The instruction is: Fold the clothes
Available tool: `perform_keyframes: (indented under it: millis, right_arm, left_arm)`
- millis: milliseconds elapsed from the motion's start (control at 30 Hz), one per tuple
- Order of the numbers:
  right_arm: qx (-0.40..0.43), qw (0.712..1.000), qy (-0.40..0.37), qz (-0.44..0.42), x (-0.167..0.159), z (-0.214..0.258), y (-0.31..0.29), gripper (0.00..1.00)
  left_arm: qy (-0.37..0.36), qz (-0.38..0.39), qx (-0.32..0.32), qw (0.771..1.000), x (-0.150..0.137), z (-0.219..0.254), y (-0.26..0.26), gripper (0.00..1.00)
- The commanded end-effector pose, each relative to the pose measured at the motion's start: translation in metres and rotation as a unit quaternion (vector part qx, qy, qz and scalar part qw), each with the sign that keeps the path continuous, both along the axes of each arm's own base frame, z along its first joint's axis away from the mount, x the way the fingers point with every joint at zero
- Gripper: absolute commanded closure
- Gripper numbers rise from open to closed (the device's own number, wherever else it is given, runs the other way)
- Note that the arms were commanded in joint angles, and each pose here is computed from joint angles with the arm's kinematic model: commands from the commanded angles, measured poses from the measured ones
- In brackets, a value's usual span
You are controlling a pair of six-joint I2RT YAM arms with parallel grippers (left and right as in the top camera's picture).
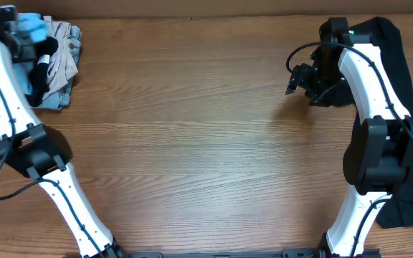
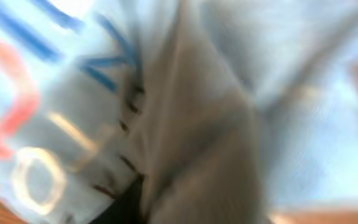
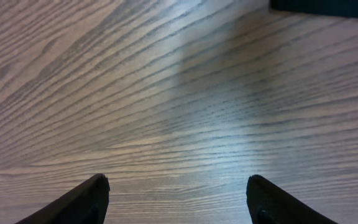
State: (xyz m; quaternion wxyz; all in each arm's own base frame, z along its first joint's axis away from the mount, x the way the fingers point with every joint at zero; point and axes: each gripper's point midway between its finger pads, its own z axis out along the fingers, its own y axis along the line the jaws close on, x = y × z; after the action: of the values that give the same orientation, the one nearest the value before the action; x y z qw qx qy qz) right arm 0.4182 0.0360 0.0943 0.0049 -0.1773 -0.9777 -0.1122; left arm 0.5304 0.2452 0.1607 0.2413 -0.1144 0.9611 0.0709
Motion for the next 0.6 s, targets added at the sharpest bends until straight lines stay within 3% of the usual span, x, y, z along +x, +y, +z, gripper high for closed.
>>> perform_keyframes:
  millis: [0,167,333,467,567]
  right_arm:
    - [0.004,0.999,-0.033,0.001,0.007,0.021,0.004,0.25]
    - [0.003,0.999,-0.034,0.005,0.007,0.020,0.003,0.25]
    - [0.002,0.999,-0.047,0.016,0.011,0.024,0.003,0.28]
    - [-0.007,0.997,-0.079,0.018,0.013,0.050,0.001,0.28]
    - [-0.019,0.993,-0.118,0.022,0.008,0.084,0.003,0.20]
  left_arm:
    - [0.007,-0.037,-0.035,0.999,0.006,0.001,-0.044,0.00]
    - [-0.005,-0.053,-0.028,0.998,0.017,0.008,-0.064,0.00]
    - [-0.038,-0.072,-0.045,0.996,0.013,0.045,-0.085,0.00]
    - [-0.057,-0.102,-0.079,0.990,-0.004,0.083,-0.115,0.00]
    - [-0.059,-0.137,-0.132,0.980,-0.024,0.106,-0.151,0.00]
